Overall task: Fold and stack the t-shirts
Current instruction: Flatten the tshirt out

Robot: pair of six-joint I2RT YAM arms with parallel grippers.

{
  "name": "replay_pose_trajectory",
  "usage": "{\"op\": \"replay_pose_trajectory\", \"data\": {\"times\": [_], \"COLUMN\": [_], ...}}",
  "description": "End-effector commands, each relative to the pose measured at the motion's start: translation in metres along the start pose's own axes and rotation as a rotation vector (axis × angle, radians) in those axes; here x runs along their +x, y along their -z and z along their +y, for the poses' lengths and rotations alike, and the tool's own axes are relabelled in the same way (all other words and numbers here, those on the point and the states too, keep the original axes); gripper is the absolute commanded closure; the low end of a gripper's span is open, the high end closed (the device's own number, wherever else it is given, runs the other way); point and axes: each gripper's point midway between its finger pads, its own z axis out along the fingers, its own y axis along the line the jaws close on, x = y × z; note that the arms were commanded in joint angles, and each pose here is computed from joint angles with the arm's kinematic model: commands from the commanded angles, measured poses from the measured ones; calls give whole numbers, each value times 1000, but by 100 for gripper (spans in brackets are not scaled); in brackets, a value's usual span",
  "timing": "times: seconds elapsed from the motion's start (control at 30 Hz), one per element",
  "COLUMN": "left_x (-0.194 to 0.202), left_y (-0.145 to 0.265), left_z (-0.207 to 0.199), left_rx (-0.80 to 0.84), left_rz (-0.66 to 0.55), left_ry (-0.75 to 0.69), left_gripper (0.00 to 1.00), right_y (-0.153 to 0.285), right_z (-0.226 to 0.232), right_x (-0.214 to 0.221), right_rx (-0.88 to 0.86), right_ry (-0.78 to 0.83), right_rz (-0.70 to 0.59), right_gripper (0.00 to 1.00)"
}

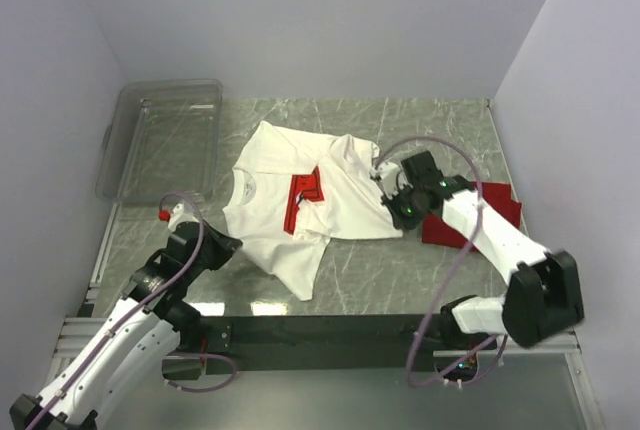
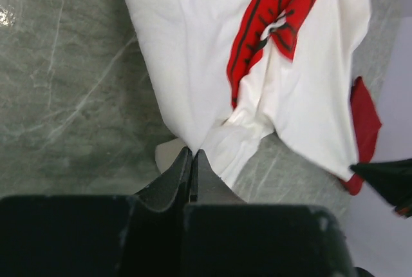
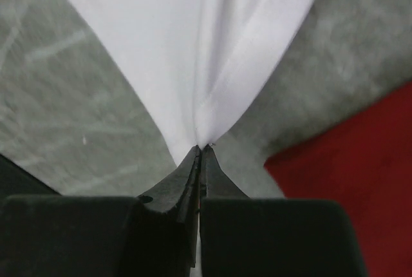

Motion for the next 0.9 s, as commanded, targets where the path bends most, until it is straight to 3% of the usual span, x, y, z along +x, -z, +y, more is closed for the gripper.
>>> {"op": "replay_pose_trajectory", "data": {"times": [0.0, 0.17, 0.47, 0.6, 0.77, 0.87], "left_x": [-21, -28, -34, -41, -25, -19], "left_y": [22, 48, 78, 87, 78, 78], "left_z": [-22, -19, -4, -9, -15, -19], "left_rx": [38, 21, -2, 28, 43, 57], "left_rz": [-57, -74, -110, -140, -52, -15], "left_ry": [80, 129, 163, 174, 144, 120], "left_gripper": [100, 100, 100, 99, 100, 100], "right_y": [19, 59, 100, 105, 96, 97], "right_z": [-2, -32, -72, -72, -39, -29], "right_x": [43, 71, 136, 157, 171, 167], "right_rx": [41, 235, 476, 447, 251, 227], "right_ry": [36, 20, 98, 96, 143, 188], "right_rz": [30, -11, 75, 131, 157, 122], "right_gripper": [100, 100, 100, 100, 100, 100]}}
